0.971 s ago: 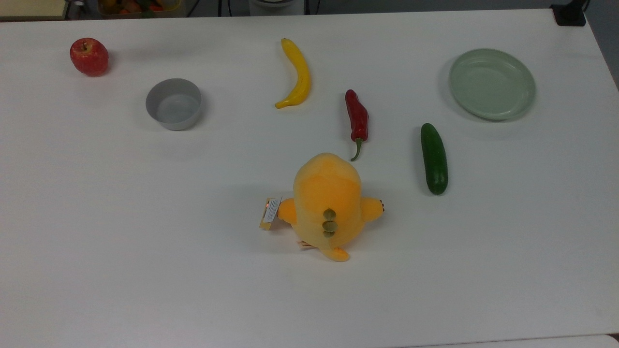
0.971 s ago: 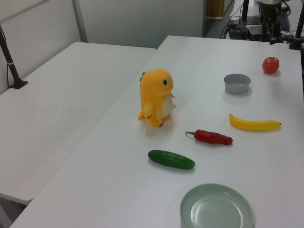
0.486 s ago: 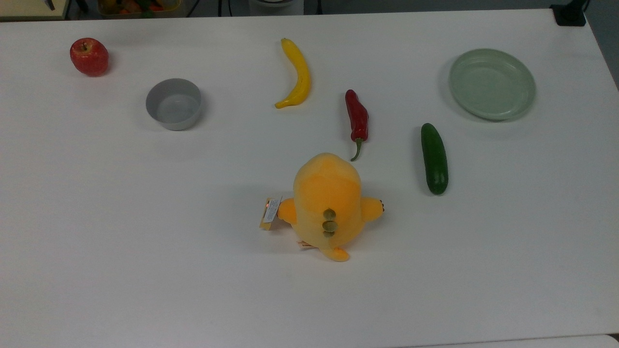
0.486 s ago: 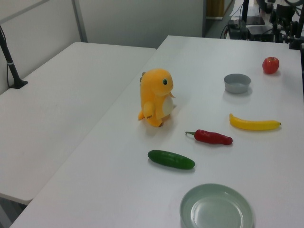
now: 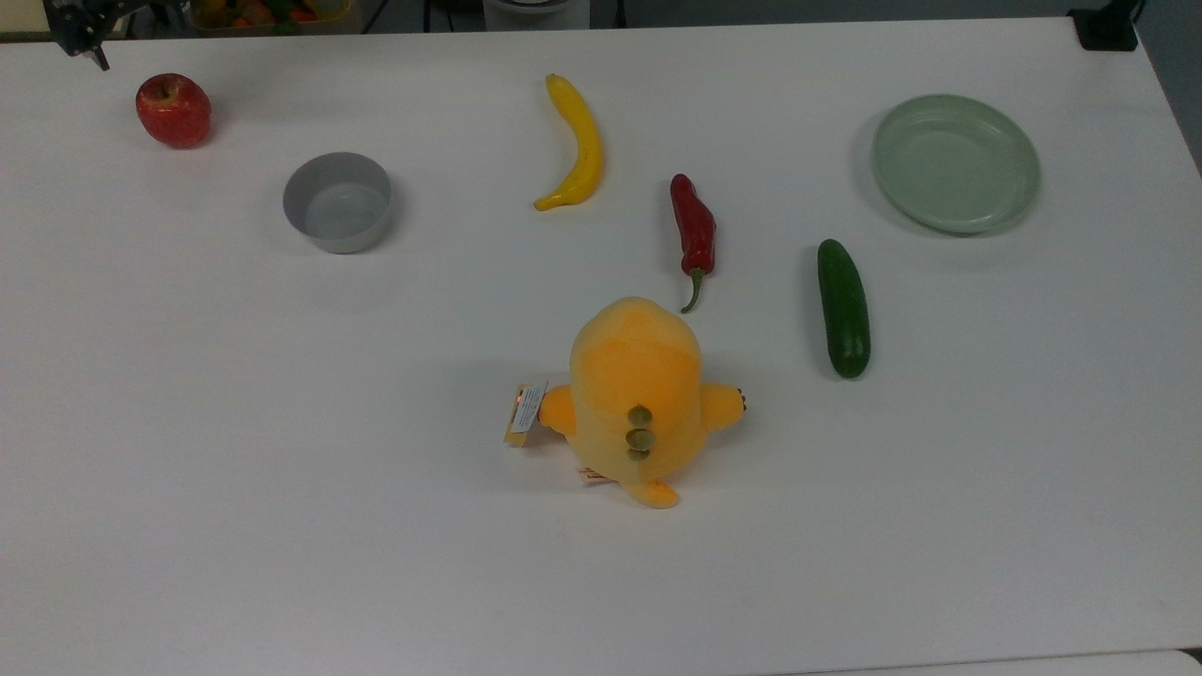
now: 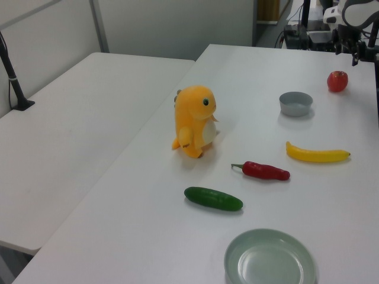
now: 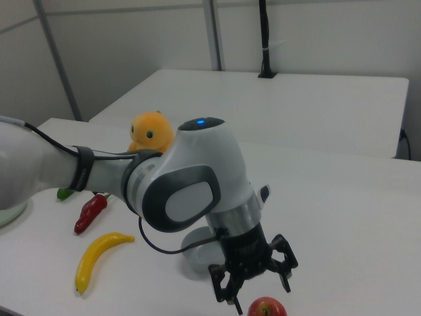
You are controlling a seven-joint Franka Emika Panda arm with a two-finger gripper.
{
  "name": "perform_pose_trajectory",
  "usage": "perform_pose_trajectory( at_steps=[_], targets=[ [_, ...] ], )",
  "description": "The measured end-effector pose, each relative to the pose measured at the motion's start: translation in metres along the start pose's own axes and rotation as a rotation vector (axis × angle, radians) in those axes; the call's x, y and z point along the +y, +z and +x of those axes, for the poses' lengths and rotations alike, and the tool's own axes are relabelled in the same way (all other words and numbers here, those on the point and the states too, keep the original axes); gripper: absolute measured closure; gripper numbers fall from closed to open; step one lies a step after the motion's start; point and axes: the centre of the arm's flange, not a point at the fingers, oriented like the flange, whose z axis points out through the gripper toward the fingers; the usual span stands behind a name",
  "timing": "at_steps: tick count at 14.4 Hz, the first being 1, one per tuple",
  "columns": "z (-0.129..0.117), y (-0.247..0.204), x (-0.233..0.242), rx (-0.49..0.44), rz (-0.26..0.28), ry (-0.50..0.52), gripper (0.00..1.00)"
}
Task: Put the red apple in the bowl
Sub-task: 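Lower the gripper around the red apple and close it, then lift the held apple and carry it over the grey bowl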
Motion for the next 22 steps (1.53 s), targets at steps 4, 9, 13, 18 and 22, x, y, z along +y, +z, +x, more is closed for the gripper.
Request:
perform_pose_trajectory(
  at_steps=[4, 9, 13, 18, 22],
  targets=[
    [0.007, 0.023, 0.003, -0.019, 0.019, -0.015, 0.0],
    [0.025, 0.049, 0.007, -0.038, 0.008, -0.054, 0.0],
    [0.035, 0.066, 0.008, -0.047, 0.011, -0.073, 0.0],
    [0.039, 0.073, 0.01, -0.051, 0.002, -0.083, 0.24],
    [0.04, 0.07, 0.012, -0.05, -0.003, -0.083, 0.26]
  ],
)
